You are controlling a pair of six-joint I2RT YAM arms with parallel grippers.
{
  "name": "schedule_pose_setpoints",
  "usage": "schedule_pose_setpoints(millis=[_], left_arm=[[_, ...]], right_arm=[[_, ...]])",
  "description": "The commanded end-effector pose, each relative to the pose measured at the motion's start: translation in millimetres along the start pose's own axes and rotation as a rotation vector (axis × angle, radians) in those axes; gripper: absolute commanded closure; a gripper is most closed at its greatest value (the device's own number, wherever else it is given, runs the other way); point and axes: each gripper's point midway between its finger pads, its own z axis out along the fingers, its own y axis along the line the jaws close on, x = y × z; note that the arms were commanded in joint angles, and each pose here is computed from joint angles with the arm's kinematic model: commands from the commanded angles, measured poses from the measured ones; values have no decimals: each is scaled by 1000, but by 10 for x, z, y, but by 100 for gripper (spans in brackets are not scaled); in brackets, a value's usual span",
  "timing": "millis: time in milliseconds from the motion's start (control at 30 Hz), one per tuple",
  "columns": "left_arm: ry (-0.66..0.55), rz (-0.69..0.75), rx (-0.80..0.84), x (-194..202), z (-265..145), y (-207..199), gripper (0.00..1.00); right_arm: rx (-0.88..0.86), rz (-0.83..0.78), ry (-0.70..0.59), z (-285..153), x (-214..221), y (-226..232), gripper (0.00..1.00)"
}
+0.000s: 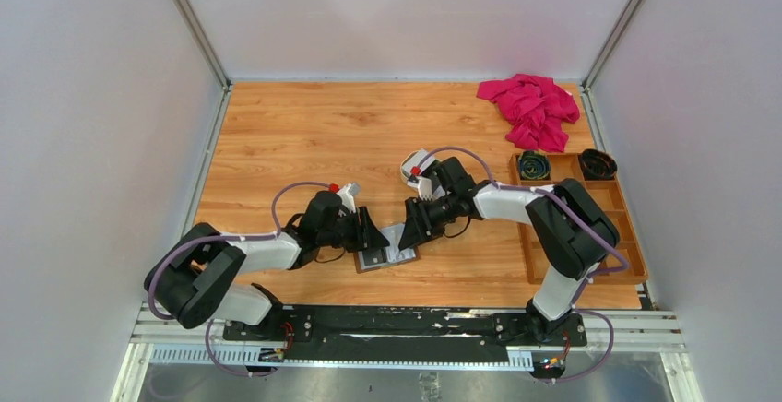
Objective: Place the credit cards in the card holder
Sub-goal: Insert the credit card into the card holder.
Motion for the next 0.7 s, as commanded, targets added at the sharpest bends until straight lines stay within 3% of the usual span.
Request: schedule_pose_setpoints(millis=[0,667], left_arm=[[3,11,-28,14,37,65,59],[24,4,-33,54,56,94,59]], right_arm=[[-36,-63,-5,-76,-50,199,43],[-3,39,46,40,75,8,42]])
